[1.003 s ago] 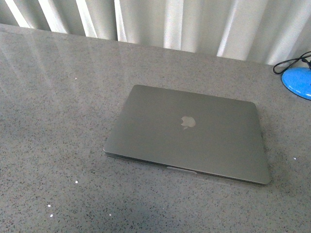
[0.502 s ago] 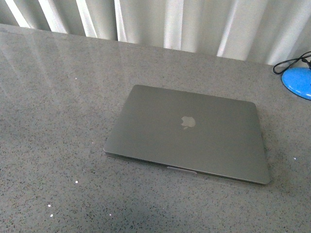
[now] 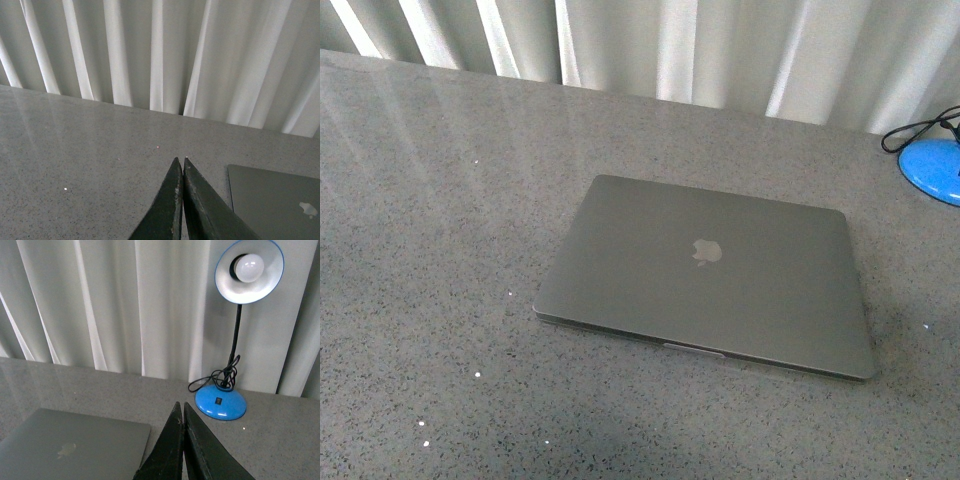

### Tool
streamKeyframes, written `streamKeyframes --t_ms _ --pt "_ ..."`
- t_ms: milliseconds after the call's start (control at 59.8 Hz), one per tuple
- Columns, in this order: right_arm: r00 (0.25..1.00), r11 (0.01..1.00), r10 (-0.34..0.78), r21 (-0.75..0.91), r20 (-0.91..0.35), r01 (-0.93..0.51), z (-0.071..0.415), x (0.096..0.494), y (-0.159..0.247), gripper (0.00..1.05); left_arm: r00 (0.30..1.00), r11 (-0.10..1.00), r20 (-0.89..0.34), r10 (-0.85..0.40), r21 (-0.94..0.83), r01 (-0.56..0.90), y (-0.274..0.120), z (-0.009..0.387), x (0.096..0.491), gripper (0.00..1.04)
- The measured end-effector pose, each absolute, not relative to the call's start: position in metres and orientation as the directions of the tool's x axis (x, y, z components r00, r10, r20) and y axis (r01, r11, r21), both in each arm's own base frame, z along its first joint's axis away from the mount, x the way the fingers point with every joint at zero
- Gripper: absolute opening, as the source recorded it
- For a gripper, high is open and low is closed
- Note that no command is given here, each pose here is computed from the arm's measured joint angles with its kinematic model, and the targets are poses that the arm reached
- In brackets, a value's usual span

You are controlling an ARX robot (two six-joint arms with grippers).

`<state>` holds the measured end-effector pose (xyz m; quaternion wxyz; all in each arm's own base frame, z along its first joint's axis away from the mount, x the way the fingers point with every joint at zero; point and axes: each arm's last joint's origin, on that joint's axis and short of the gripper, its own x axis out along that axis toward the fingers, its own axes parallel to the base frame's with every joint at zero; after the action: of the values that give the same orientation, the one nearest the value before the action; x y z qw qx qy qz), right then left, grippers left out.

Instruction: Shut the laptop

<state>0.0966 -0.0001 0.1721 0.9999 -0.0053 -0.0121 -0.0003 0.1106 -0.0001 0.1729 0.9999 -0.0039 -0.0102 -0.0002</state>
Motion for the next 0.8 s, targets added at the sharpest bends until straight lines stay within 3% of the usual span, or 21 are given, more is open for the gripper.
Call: streamKeyframes --t_ms 468,585,803 --pt "1.0 1.0 0.0 -0.011 0.023 0.0 0.172 0.096 0.0 0.01 1.0 1.0 0.017 -0.001 -0.008 0.001 0.0 0.17 0.097 0.05" --pt "1.0 1.0 0.0 -0.011 0.023 0.0 0.172 0.096 0.0 0.17 1.0 1.0 0.017 0.0 -0.008 0.001 0.0 0.17 0.097 0.26" --pt "1.0 1.0 0.0 -0.011 0.023 0.0 0.172 0.096 0.0 0.62 1.0 1.0 0.017 0.0 -0.008 0.001 0.0 0.17 0.097 0.71"
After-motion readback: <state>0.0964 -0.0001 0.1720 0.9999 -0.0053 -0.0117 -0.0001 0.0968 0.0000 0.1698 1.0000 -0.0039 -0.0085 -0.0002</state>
